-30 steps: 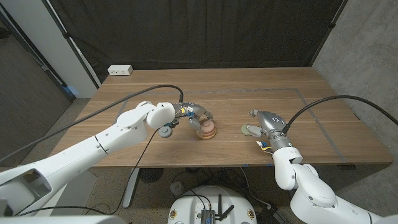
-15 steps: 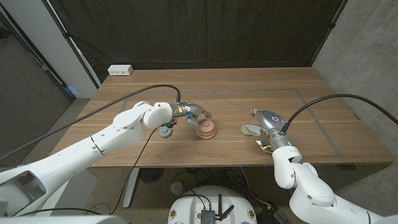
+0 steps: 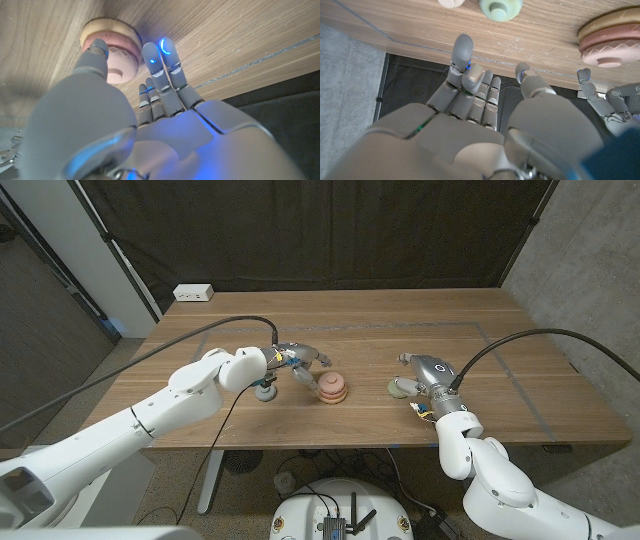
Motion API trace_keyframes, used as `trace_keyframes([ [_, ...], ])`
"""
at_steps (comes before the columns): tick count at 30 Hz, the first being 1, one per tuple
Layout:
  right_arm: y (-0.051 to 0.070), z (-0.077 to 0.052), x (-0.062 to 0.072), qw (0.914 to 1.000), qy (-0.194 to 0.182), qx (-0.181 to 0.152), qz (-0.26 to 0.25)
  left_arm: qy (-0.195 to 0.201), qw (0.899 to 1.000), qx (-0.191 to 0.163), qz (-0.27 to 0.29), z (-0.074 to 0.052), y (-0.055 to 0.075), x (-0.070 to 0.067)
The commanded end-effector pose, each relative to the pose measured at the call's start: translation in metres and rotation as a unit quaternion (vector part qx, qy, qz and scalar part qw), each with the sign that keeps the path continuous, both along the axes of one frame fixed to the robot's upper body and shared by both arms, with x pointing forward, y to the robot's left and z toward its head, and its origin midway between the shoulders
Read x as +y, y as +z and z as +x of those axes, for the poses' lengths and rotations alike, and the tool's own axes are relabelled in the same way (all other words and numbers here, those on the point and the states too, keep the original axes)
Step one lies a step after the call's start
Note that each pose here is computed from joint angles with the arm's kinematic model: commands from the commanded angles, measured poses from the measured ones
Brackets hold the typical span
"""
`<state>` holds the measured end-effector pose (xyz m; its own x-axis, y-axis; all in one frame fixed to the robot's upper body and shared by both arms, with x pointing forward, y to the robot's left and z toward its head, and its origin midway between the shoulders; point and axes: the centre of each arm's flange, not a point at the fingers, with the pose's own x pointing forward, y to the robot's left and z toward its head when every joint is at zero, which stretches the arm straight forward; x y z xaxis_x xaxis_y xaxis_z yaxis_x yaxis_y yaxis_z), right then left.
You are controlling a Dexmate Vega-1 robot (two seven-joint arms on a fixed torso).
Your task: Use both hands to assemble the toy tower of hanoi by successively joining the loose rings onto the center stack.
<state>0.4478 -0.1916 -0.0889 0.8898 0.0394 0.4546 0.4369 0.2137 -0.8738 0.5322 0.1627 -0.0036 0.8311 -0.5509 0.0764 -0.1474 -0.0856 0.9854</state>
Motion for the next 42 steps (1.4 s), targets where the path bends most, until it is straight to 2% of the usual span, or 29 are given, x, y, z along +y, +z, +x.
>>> trace_keyframes([
  [1,0.005,0.006,0.005,1.0,0.003,0.005,-0.003,0.024,0.998,-0.021,-0.045,-0.011,-0.004,0.027],
  [8,0.009,0.009,0.006,0.9999,0.005,0.006,-0.009,0.037,0.995,-0.035,-0.09,-0.019,-0.011,0.048],
  [14,0.011,0.012,0.005,0.9999,0.009,0.007,-0.008,0.047,0.99,-0.037,-0.129,-0.024,-0.021,0.061],
  [18,0.012,0.014,0.004,0.9999,0.009,0.01,-0.003,0.051,0.987,-0.036,-0.146,-0.025,-0.025,0.067],
  [26,0.015,0.017,0.001,0.9999,0.012,0.009,-0.003,0.063,0.983,-0.062,-0.163,-0.031,-0.028,0.074],
  [32,0.016,0.021,-0.001,0.9998,0.019,0.011,-0.002,0.074,0.974,-0.088,-0.195,-0.037,-0.034,0.083],
  [42,0.017,0.021,-0.004,0.9997,0.022,0.009,-0.007,0.096,0.962,-0.106,-0.232,-0.049,-0.048,0.097],
])
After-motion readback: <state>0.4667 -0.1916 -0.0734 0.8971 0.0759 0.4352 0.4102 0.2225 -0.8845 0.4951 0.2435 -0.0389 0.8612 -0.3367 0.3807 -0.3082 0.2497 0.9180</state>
